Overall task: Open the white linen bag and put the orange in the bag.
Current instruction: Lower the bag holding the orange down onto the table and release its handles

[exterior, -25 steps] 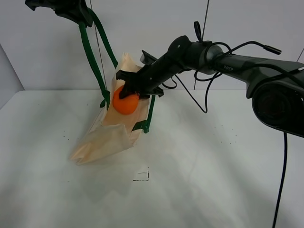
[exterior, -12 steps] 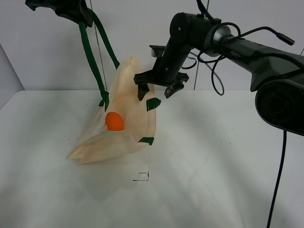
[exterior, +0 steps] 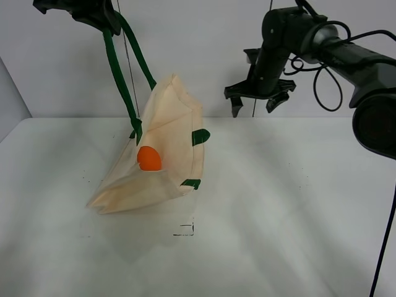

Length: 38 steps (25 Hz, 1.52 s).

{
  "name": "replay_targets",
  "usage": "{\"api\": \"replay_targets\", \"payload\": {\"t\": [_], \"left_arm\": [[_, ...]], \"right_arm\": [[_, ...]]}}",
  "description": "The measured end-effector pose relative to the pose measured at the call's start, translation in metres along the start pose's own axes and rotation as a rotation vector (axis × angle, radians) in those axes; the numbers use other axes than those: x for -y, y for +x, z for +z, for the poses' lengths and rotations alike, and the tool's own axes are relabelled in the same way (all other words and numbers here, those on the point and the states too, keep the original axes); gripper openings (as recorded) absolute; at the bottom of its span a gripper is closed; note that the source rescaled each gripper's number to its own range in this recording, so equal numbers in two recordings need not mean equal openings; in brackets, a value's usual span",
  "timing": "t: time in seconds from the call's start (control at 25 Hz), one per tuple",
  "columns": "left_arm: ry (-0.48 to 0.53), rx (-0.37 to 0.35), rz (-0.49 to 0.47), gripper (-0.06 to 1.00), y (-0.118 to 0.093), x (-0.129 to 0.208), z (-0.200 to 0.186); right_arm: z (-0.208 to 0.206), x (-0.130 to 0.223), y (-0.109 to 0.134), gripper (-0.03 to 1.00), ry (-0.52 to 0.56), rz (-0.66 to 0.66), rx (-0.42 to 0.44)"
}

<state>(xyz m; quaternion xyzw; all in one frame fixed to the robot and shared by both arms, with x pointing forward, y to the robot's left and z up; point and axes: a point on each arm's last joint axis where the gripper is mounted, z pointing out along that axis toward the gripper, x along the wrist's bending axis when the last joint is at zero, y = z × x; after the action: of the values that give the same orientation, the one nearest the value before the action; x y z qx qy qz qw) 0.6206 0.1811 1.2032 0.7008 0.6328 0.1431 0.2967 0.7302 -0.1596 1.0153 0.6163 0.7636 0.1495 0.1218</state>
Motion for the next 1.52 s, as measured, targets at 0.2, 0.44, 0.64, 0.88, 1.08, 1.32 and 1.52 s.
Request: {"api": "replay_targets", "payload": {"t": [0.2, 0.44, 0.64, 0.88, 1.08, 1.32, 1.52], "left_arm": [[0.000, 0.000, 0.000, 0.00, 0.000, 0.000, 0.000], [0.000, 0.000, 0.000, 0.00, 0.000, 0.000, 0.000], [0.000, 0.000, 0.000, 0.00, 0.000, 0.000, 0.000], [0.000, 0.000, 0.000, 0.00, 0.000, 0.000, 0.000], [0.000, 0.000, 0.000, 0.00, 0.000, 0.000, 0.000], [0.000, 0.000, 0.000, 0.00, 0.000, 0.000, 0.000], [0.000, 0.000, 0.000, 0.00, 0.000, 0.000, 0.000]], "right_arm": [[0.001, 0.000, -0.064, 0.95, 0.002, 0.088, 0.057], [-0.001, 0.004, -0.109, 0.95, 0.003, 0.167, 0.091], [-0.001, 0.007, -0.118, 0.95, 0.010, 0.186, 0.094], [-0.020, 0.033, -0.110, 0.95, 0.085, 0.182, 0.055], [-0.066, 0.083, -0.099, 0.95, 0.159, 0.183, 0.050], [-0.128, 0.178, -0.081, 0.95, 0.213, 0.184, 0.046], [-0.159, 0.273, -0.065, 0.95, 0.221, 0.184, 0.046]]}}
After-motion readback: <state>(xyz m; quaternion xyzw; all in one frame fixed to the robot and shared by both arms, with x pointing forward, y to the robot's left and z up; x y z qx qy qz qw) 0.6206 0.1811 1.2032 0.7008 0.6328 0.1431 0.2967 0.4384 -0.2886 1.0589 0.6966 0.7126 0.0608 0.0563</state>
